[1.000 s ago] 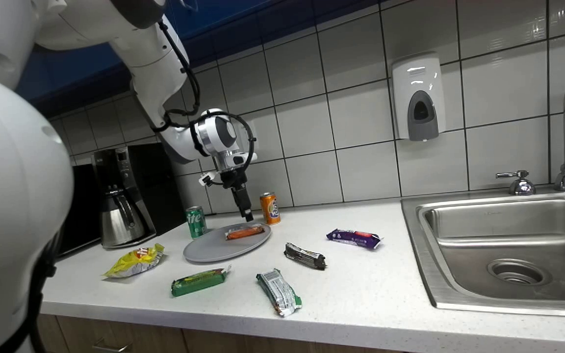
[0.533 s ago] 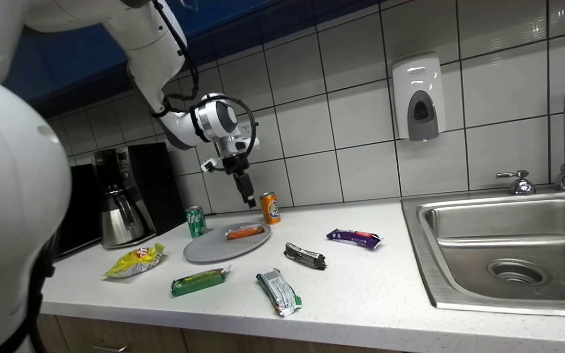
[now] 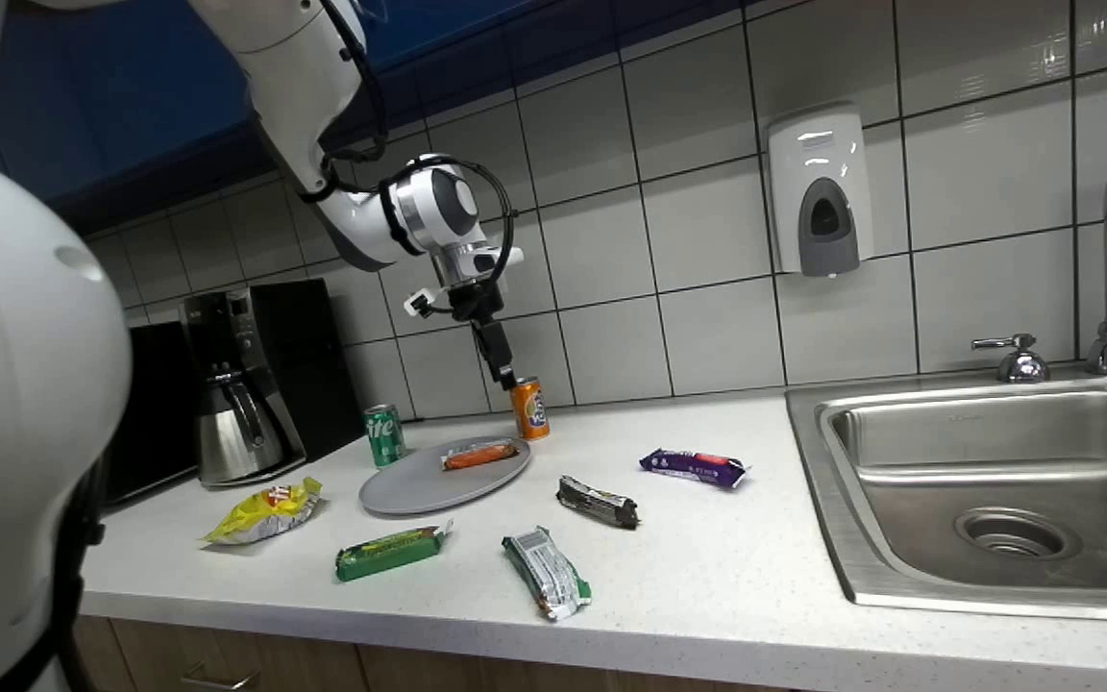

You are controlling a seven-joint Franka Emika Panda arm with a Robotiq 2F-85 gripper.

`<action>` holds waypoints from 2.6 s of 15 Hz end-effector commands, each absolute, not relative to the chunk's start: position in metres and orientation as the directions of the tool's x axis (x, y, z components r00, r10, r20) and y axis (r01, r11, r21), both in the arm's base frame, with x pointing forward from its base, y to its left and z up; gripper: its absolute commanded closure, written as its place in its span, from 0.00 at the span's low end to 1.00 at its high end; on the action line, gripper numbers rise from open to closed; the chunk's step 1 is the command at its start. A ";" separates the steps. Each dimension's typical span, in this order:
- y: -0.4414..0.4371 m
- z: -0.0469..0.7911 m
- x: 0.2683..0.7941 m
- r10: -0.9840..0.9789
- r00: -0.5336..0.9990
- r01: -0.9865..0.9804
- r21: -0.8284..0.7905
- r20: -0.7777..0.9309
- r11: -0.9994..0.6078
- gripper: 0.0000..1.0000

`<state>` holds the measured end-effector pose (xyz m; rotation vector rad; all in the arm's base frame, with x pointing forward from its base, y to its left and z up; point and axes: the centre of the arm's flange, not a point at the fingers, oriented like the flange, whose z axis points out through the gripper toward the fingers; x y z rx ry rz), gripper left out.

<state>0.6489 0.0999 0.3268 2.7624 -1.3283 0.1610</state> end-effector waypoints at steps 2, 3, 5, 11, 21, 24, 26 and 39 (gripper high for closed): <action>0.063 0.337 0.624 -0.832 0.537 -0.842 0.034 0.135 -0.538 0.00; 0.054 0.337 0.622 -0.845 0.516 -0.856 0.038 0.139 -0.516 0.00; 0.038 0.337 0.618 -0.865 0.480 -0.877 0.044 0.144 -0.479 0.00; 0.031 0.325 0.631 -0.860 0.494 -0.869 0.051 0.131 -0.491 0.00; 0.023 0.325 0.630 -0.925 0.344 -0.938 0.007 0.162 -0.347 0.00; 0.009 0.327 0.630 -0.960 0.237 -0.969 -0.029 0.152 -0.244 0.00; -0.001 0.327 0.629 -0.974 0.170 -0.983 -0.049 0.149 -0.179 0.00; -0.052 0.330 0.601 -0.974 -0.137 -0.985 -0.128 0.182 0.115 0.00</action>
